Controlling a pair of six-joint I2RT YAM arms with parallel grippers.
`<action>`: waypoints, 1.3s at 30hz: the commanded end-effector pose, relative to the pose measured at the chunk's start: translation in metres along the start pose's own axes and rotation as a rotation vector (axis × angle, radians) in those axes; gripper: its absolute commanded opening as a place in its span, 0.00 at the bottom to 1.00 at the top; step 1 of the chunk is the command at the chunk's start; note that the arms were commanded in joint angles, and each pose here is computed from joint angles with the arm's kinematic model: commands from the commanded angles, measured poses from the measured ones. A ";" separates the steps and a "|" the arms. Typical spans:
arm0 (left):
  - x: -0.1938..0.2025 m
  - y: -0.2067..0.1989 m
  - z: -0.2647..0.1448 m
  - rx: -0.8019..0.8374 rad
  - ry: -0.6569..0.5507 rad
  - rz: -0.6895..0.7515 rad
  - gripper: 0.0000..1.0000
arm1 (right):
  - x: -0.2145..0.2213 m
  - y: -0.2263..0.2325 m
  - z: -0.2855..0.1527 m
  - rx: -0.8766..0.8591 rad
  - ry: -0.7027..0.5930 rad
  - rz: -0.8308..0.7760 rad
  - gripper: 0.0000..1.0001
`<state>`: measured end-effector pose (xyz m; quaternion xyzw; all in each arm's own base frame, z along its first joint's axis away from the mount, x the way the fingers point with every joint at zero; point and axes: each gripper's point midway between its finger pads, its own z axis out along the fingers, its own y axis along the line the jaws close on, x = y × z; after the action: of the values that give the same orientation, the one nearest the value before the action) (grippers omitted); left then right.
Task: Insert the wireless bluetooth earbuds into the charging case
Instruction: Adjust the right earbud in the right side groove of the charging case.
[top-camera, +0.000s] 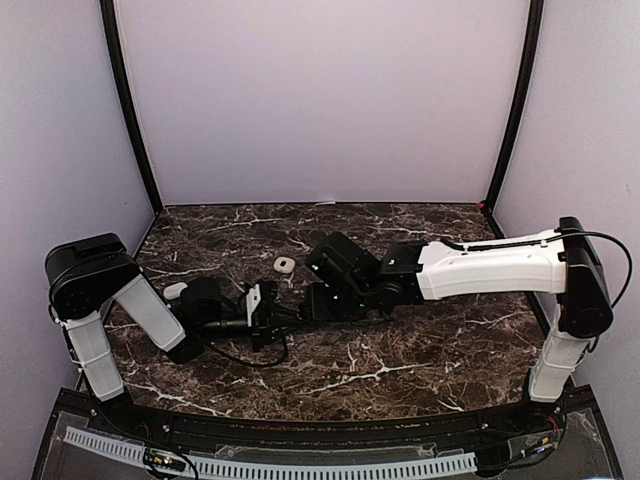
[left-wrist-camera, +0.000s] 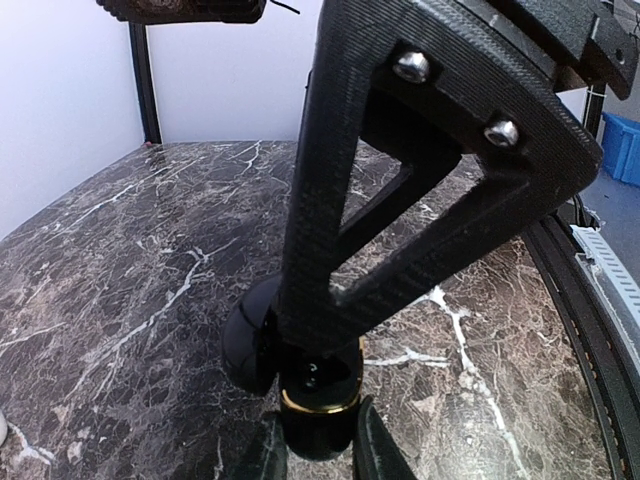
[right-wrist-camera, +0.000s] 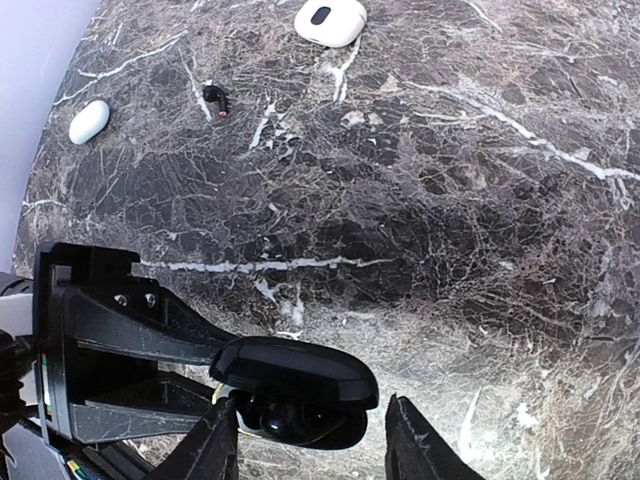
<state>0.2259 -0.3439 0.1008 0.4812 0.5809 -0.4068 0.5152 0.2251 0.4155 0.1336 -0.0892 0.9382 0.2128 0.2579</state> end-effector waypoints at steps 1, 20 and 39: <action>-0.021 -0.003 -0.003 0.005 -0.061 0.032 0.00 | -0.003 -0.001 -0.001 -0.015 -0.008 0.005 0.47; -0.022 -0.005 -0.004 0.013 -0.070 0.029 0.00 | -0.010 -0.011 -0.016 -0.032 -0.035 0.037 0.36; -0.024 -0.005 -0.005 0.014 -0.083 0.016 0.00 | -0.011 -0.002 -0.026 -0.110 -0.036 -0.081 0.34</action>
<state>0.2255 -0.3446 0.1072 0.4754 0.5748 -0.4151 0.5208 0.2260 0.3988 0.1356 -0.0966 0.9353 0.2226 0.2575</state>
